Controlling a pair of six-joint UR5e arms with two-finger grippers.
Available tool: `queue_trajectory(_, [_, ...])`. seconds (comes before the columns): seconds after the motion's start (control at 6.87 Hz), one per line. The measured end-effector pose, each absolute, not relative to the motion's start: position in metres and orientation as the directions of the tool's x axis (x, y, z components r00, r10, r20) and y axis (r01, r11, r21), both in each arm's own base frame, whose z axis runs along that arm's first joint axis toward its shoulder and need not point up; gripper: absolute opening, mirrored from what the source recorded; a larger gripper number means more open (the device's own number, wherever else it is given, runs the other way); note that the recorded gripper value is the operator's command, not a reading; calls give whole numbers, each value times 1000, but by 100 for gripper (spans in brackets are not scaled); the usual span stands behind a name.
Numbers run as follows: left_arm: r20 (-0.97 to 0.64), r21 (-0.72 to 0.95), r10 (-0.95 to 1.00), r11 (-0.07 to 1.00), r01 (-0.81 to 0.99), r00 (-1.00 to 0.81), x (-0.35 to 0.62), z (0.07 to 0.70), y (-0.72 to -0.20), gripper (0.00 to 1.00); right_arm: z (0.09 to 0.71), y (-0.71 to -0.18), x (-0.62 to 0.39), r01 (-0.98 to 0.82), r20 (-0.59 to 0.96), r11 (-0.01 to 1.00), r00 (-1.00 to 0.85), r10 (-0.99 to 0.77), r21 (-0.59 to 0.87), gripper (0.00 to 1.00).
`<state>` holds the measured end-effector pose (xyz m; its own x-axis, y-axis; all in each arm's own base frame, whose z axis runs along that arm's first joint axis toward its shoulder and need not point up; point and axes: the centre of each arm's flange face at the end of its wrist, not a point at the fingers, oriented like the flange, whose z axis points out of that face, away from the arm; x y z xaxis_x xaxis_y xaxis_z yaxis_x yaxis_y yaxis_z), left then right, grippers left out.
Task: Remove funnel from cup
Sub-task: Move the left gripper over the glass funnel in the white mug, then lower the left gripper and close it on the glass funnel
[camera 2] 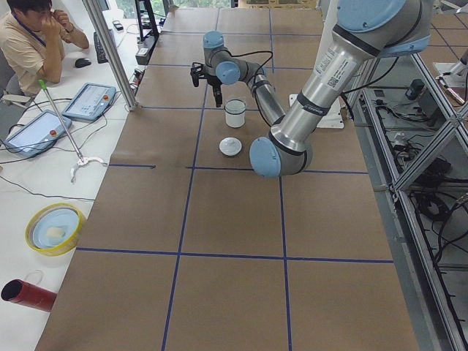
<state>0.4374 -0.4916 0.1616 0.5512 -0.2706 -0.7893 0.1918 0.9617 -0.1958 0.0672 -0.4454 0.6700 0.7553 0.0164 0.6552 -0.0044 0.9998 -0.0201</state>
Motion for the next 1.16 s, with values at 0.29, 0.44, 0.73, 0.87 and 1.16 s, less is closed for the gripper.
queue_trajectory(0.29, [-767, -231, -311, 950, 211, 561, 480, 132, -475, 77, 670, -446, 67, -4, 655, 1000, 755, 16, -20, 100])
queue_trajectory(0.44, [-756, -240, -318, 948, 209, 572, 496, 127, -473, 75, 670, -446, 67, -4, 655, 1000, 755, 16, -19, 100])
queue_trajectory(0.73, [-741, -240, -309, 951, 195, 596, 521, 130, -462, 69, 670, -446, 67, -4, 655, 1000, 755, 16, -20, 100])
queue_trajectory(0.87, [-733, -239, -304, 953, 189, 608, 532, 134, -456, 67, 670, -445, 67, -4, 655, 1000, 755, 16, -20, 100])
queue_trajectory(1.16, [-726, -237, -296, 955, 177, 621, 544, 138, -450, 56, 670, -445, 67, -4, 655, 1000, 755, 16, -20, 100])
